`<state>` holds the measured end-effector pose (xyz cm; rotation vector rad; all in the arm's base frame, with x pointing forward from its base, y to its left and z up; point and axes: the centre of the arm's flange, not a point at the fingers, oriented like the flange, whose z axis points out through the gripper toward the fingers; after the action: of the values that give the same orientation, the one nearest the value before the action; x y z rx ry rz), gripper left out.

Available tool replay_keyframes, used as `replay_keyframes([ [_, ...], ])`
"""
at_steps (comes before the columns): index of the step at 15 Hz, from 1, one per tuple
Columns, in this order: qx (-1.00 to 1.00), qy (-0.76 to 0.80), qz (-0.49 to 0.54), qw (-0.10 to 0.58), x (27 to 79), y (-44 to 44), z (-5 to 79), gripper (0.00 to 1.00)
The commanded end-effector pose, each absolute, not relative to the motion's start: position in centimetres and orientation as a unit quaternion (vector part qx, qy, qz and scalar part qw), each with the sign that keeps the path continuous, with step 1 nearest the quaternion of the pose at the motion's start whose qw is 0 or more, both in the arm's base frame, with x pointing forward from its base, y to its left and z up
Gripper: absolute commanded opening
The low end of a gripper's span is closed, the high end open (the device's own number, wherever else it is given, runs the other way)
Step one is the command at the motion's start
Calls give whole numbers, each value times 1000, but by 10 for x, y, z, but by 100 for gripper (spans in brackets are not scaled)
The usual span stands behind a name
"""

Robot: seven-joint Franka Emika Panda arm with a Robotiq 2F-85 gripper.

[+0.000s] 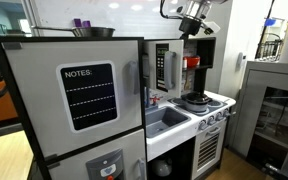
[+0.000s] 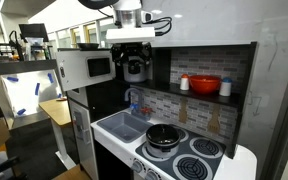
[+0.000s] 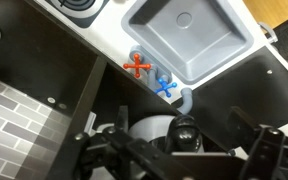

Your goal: Take the pot and put it in the cabinet then close the door

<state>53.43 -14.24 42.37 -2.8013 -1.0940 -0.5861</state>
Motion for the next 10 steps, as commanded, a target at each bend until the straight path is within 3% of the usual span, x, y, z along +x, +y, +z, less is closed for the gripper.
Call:
replay_keyframes([
  [1, -921, -341, -187, 35, 493, -151, 433, 100],
  [10, -964, -230, -119, 56, 375, -173, 428, 100],
])
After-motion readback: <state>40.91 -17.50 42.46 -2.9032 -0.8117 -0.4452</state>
